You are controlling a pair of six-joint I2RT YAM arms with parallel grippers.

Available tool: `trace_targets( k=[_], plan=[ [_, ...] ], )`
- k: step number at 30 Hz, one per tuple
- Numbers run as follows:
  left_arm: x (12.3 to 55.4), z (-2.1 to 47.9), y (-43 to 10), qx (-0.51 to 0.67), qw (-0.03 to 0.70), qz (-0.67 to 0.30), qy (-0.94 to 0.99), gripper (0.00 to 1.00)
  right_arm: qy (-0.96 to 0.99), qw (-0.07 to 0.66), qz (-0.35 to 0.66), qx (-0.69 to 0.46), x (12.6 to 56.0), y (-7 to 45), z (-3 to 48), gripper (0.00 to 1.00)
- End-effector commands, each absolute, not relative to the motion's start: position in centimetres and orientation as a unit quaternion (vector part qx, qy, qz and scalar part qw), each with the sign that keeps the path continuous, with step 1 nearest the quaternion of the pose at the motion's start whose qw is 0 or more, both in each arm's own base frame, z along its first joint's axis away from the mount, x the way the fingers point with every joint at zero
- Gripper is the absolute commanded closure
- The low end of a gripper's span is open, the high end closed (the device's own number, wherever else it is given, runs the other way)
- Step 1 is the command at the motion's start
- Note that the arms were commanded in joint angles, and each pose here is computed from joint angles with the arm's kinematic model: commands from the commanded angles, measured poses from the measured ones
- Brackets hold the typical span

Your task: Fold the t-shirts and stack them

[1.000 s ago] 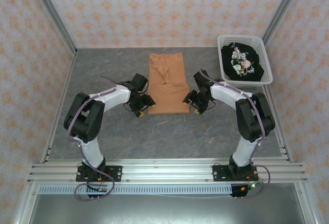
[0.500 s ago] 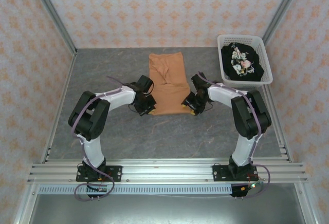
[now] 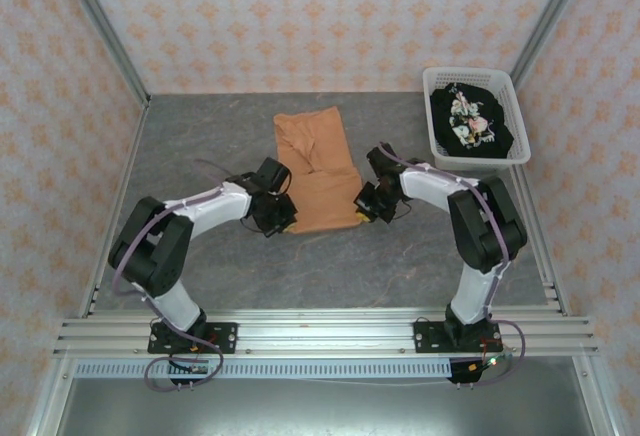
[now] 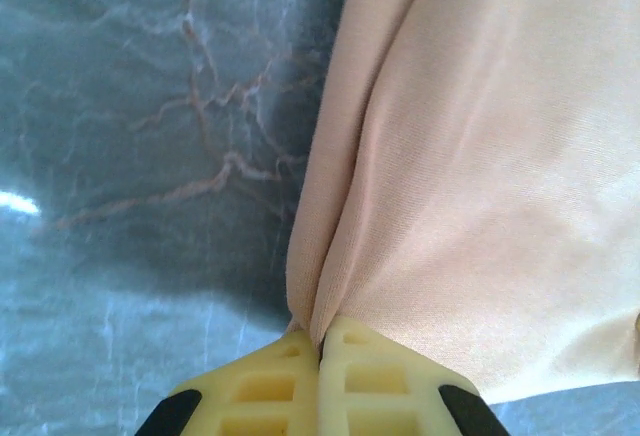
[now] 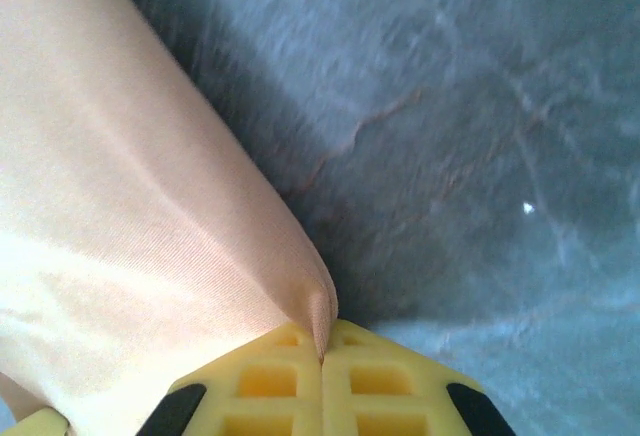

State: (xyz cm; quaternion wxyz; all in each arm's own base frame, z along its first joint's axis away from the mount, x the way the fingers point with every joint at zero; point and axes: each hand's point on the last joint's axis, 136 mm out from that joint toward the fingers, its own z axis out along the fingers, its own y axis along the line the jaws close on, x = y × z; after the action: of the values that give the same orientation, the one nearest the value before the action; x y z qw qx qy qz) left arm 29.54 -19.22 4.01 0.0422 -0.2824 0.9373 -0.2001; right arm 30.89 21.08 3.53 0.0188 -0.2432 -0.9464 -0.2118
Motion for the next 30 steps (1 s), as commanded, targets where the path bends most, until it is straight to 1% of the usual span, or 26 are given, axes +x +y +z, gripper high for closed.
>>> trace_targets(
  k=[1,5,10,13,16,20,22,25,30],
  plan=[
    [27.6,5.2,-19.3,-0.269,0.042,-0.204,0.94,1.0,-0.958,0.032,-0.196,-0.208,27.6,21.0,5.6,1.0],
    [24.6,6.7,-20.4,-0.22,0.032,-0.216,0.951,1.0,-0.967,0.056,-0.189,-0.161,22.9,21.4,7.8,1.0],
    [19.7,9.5,-21.4,-0.18,0.019,-0.237,0.954,1.0,-0.964,0.083,-0.21,-0.143,17.3,20.7,11.6,1.0],
    [17.9,12.0,-20.9,-0.19,0.035,-0.263,0.945,1.0,-0.959,0.083,-0.229,-0.143,15.4,19.9,14.5,1.0],
    [17.2,14.6,-20.1,-0.215,0.053,-0.292,0.93,1.0,-0.954,0.091,-0.245,-0.151,14.3,19.7,16.8,1.0],
    [17.6,17.8,-20.3,-0.25,0.071,-0.335,0.905,1.0,-0.943,0.104,-0.262,-0.179,13.9,20.1,18.8,1.0],
    [18.3,19.4,-20.2,-0.271,0.088,-0.345,0.894,1.0,-0.936,0.1,-0.272,-0.2,14.4,20.2,19.9,1.0],
    [19.6,20.4,-19.6,-0.309,0.102,-0.326,0.887,1.0,-0.92,0.093,-0.292,-0.243,15.9,20.2,20.5,1.0],
    [22.6,20.1,-19.8,-0.351,0.097,-0.296,0.883,1.0,-0.881,0.1,-0.349,-0.304,19.6,21.1,19.7,1.0]
  ],
)
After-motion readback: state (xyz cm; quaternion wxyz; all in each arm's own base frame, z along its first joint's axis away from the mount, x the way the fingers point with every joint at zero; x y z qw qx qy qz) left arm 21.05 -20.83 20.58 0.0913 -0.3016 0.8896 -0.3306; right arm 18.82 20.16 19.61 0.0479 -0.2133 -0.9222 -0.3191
